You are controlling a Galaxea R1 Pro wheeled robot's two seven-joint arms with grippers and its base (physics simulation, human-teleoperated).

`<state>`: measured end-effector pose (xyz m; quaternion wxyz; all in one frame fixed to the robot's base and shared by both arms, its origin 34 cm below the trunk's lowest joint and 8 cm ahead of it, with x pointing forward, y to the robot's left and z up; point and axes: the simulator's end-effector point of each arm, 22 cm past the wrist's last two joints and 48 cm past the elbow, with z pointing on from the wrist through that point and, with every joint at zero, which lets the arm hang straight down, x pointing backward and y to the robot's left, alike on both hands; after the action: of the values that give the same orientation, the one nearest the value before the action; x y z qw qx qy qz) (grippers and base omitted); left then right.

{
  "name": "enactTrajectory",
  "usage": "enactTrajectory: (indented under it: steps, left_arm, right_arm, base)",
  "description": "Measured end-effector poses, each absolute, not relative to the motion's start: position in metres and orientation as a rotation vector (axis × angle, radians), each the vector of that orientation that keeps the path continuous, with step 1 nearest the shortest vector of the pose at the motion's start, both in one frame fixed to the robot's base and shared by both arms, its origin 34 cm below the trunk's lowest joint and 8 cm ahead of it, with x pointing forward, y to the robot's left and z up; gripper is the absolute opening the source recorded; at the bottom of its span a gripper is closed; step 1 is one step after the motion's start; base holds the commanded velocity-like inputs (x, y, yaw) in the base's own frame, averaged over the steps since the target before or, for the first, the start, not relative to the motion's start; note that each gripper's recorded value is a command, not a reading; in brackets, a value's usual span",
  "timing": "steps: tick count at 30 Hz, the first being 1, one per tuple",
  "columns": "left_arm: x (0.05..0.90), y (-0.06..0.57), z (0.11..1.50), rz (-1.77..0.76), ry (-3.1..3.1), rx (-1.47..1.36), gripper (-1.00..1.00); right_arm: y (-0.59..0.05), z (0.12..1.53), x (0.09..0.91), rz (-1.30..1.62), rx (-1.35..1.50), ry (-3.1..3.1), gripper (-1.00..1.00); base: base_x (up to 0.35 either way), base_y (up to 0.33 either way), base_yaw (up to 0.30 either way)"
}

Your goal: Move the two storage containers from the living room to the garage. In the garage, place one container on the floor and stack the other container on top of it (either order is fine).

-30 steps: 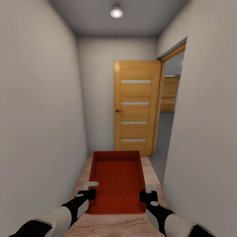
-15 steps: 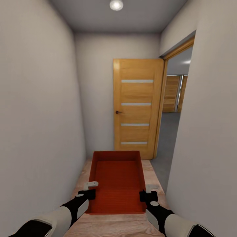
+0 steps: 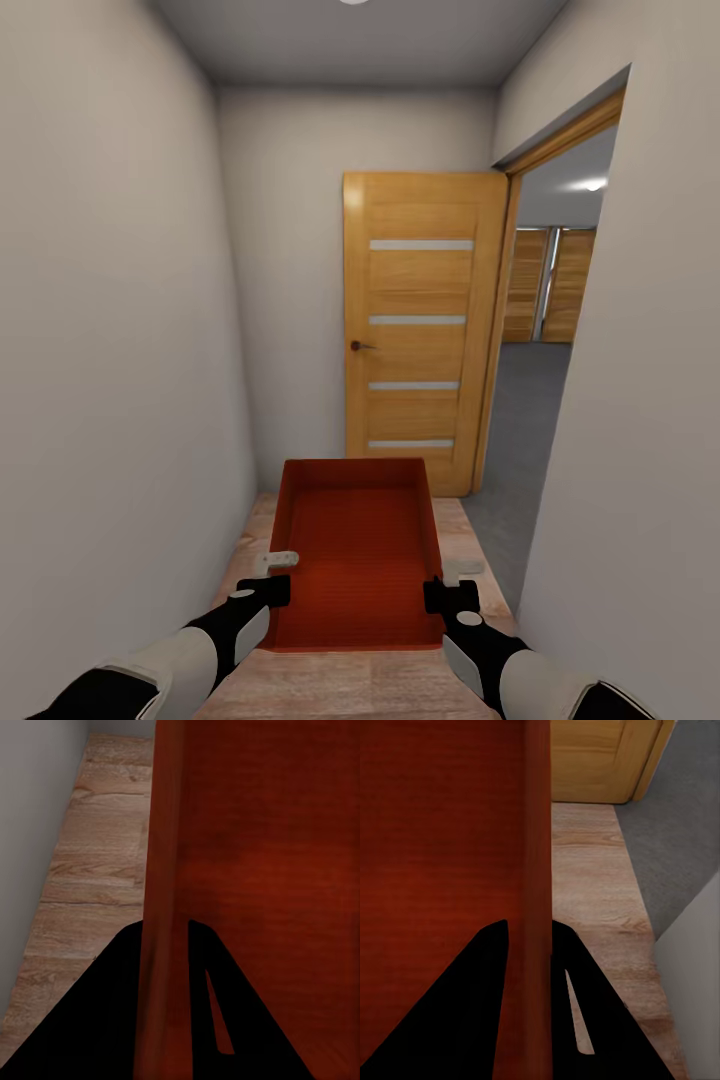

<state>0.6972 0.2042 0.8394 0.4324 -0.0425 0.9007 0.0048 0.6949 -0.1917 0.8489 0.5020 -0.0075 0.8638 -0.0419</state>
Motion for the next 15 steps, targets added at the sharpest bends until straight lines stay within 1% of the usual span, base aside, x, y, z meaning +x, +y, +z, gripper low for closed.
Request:
enactTrajectory:
  steps: [15]
  left_arm:
    - [0.6973,0.2042,0.8396,0.012,2.244,-0.106,-1.00]
  right_arm:
    - [-0.1918,0.8492,0.6951,-0.101,-0.018,2.086,-1.00]
  base:
    - [0.325,0.000,0.000]
